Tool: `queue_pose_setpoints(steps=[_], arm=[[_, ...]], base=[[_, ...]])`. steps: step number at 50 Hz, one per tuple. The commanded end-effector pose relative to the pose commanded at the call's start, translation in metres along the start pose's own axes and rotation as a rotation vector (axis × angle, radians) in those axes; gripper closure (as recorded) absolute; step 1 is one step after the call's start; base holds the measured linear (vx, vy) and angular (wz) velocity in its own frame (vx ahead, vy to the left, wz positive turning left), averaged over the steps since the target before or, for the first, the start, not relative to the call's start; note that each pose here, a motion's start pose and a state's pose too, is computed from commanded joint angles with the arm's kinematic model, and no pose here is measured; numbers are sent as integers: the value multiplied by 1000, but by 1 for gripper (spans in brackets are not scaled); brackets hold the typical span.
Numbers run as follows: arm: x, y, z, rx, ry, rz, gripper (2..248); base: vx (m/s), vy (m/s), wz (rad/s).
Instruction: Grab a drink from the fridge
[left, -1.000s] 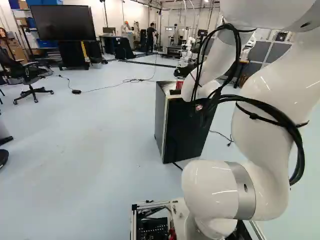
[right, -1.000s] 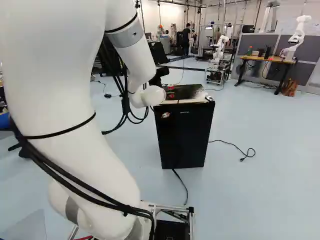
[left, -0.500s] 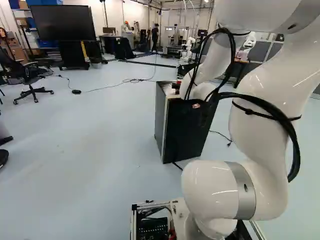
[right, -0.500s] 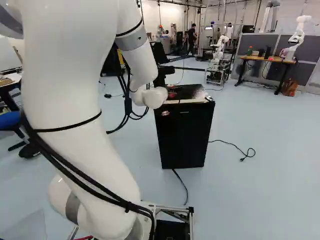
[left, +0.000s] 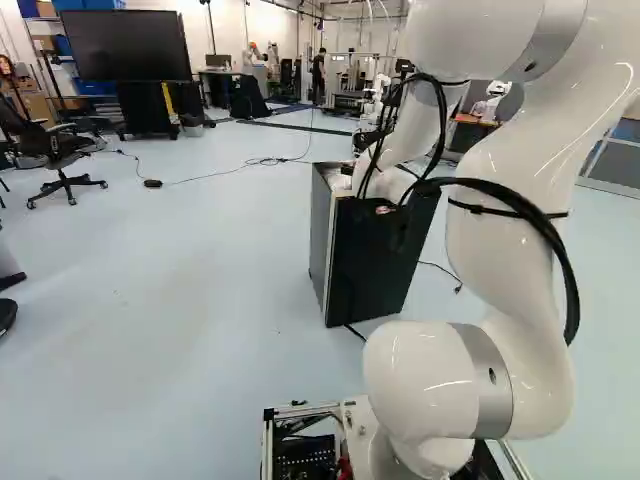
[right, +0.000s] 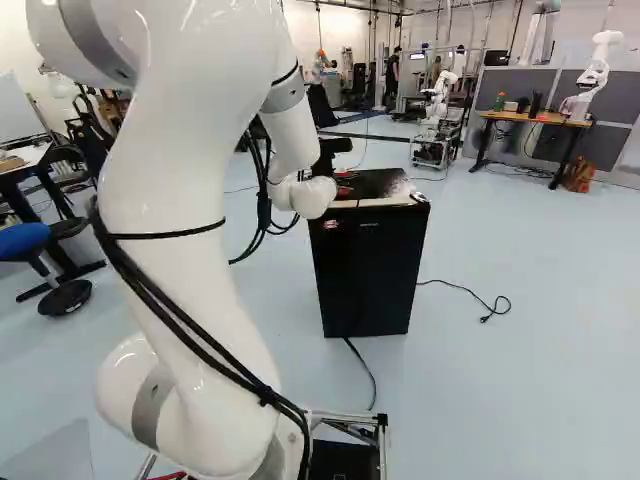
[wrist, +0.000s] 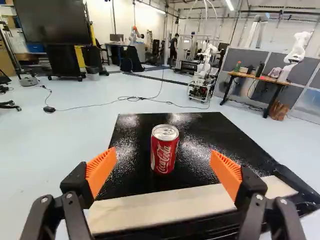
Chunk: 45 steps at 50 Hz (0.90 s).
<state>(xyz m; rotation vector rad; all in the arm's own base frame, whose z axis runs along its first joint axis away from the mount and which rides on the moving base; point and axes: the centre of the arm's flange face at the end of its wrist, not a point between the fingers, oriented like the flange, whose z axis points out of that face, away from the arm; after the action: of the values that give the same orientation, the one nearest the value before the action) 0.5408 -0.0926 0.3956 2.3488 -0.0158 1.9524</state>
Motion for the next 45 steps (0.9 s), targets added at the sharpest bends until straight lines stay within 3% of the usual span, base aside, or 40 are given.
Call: queue_pose_setpoints(steps=[26, 45], arm=[[-20, 0, 44, -33, 44, 32, 3], [-38, -2, 62, -30, 28, 35, 3]], base=[[0, 0, 0], [0, 0, 0]])
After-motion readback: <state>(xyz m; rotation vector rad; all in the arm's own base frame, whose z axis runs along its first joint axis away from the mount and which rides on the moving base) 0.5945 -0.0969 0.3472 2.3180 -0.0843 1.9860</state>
